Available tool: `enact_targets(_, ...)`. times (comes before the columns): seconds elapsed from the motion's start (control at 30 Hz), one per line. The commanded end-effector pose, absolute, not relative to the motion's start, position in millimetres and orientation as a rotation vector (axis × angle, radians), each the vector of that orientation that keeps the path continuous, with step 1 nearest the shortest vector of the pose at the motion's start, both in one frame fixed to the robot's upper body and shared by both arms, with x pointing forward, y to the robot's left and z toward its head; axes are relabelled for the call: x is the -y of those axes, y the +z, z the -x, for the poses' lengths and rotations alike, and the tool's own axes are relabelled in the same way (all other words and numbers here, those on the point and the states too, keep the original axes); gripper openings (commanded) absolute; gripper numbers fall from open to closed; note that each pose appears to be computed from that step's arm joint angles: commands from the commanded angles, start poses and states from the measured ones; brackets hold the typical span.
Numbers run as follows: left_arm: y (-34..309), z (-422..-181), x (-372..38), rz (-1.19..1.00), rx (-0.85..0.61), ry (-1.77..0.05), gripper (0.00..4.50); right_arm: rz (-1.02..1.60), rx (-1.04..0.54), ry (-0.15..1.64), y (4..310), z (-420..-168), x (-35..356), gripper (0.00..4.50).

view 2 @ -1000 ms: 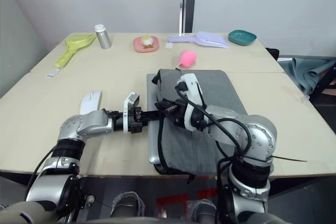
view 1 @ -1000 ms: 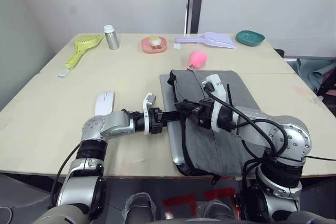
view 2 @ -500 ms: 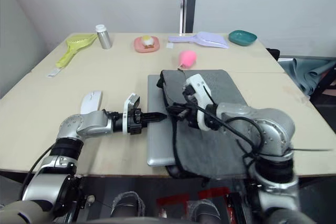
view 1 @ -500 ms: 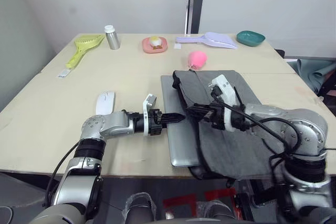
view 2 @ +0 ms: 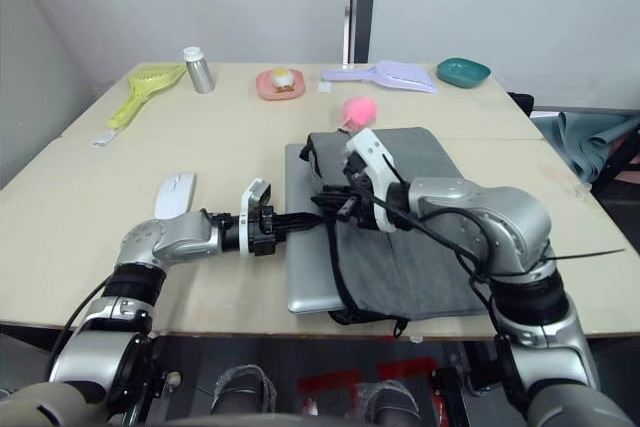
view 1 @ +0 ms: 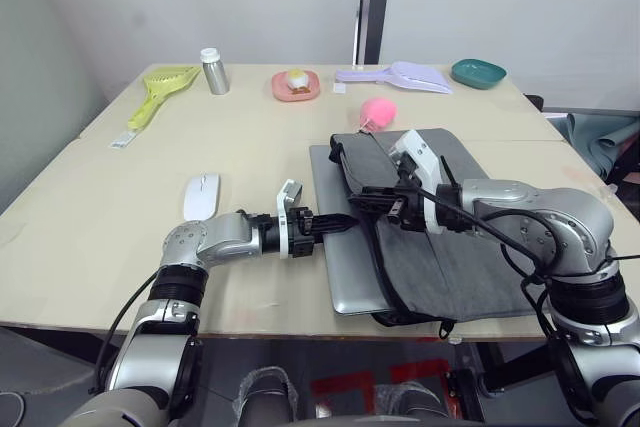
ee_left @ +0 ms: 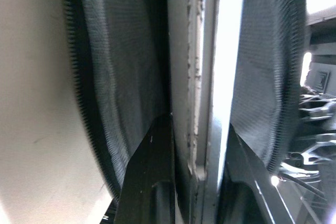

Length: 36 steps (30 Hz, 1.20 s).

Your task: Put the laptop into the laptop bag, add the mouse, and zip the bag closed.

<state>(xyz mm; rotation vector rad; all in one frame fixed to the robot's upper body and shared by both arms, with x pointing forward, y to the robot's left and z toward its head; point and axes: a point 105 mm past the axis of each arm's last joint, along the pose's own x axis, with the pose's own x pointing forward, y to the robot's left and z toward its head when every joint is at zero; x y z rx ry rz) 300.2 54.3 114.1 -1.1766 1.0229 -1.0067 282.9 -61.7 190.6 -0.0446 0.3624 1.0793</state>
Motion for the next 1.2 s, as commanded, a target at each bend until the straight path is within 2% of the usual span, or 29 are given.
enact_targets(0.03, 149, -298, -47, 1.255, -0.907, -1.182, 0.33, 0.061, -0.290, 1.126, 205, -279, 56, 0.37)
enact_targets(0.23, 135, -298, -45, 1.248, -0.970, -1.142, 0.33, 0.068, -0.286, 1.135, 205, -278, 56, 0.37)
enact_targets(0.97, 123, -323, -11, 1.241, -0.969, -1.059, 0.33, 0.043, -0.281, 1.194, 204, -266, 43, 0.37)
enact_targets(1.2, 121, -321, -8, 1.221, -0.983, -1.079, 0.33, 0.043, -0.284, 1.189, 203, -266, 44, 0.37)
